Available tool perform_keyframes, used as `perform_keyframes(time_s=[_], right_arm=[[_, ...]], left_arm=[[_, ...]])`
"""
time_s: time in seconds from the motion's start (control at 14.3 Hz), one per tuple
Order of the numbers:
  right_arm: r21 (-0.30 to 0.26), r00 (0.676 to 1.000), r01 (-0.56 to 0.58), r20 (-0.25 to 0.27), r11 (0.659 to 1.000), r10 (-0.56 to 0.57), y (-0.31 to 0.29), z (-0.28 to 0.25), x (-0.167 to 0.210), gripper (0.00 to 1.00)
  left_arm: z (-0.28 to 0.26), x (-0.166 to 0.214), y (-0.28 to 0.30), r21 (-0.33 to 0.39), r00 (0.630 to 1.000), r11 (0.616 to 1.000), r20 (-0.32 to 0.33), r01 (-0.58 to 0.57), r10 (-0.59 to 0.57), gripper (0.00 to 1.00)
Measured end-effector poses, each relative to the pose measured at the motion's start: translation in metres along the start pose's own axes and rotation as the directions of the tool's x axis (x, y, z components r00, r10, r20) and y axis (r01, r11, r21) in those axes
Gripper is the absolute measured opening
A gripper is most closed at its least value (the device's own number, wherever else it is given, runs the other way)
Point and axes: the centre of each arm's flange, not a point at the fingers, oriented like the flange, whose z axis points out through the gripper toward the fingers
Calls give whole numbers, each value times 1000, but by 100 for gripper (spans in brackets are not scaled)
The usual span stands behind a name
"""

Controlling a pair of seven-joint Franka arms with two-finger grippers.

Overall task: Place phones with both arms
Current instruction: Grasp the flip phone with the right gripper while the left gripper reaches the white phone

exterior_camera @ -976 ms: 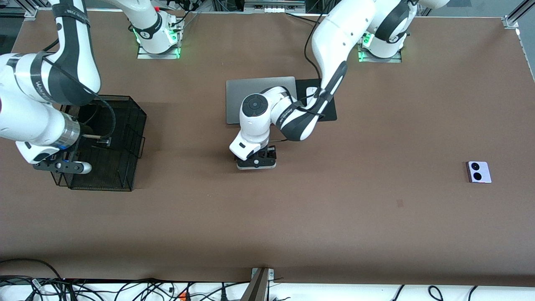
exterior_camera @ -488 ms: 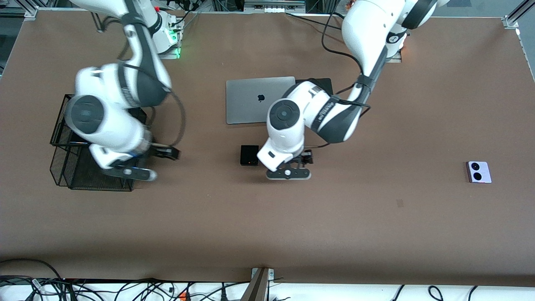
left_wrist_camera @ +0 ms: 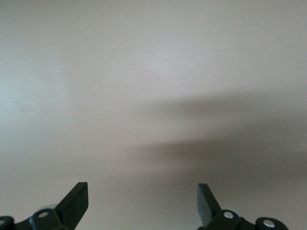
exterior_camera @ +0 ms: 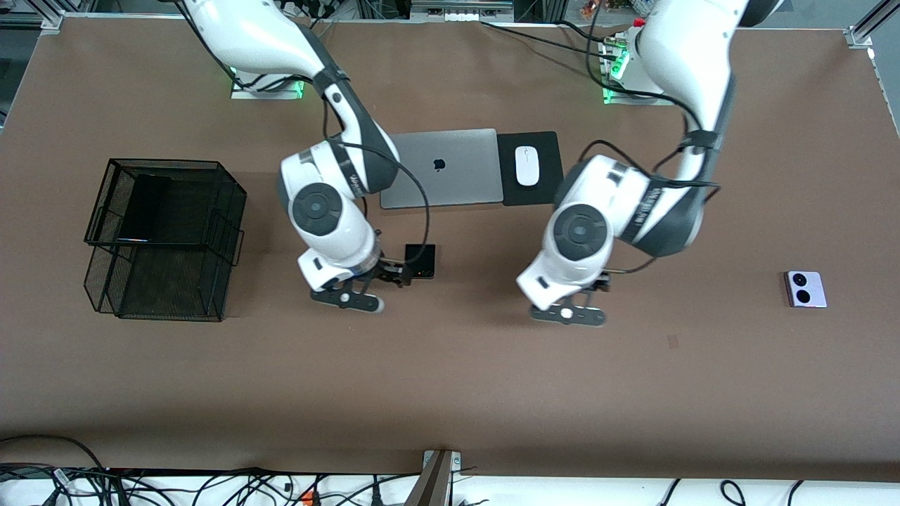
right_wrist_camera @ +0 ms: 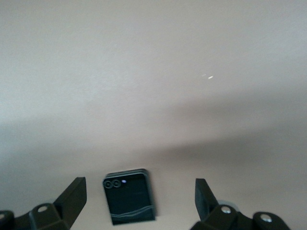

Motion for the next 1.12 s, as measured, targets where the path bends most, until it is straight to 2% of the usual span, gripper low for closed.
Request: perform_keyframes(time_s=[0.21, 0.42, 0.7, 0.91, 1.12], right_arm=[[27, 999, -20, -35, 999, 21, -32, 35, -19, 100], [32, 998, -9, -55, 999, 11, -49, 81, -38, 100], [-19, 996, 81, -46, 997, -82, -51, 105, -47, 100], [-51, 988, 156, -15, 986, -157, -50, 106, -51, 100], [-64, 984, 179, 2, 982, -179, -52, 111, -58, 100]], left_arm=[[7, -6, -54, 52, 999, 998, 28, -41, 39, 100], [11, -11, -131, 52, 997, 997, 35, -65, 63, 100], [26, -18, -216, 50, 1000, 999, 21, -19, 18, 100], [44, -26, -266, 57, 998, 996, -15, -64, 65, 100], [64, -40, -324, 49, 994, 995, -56, -91, 93, 100]])
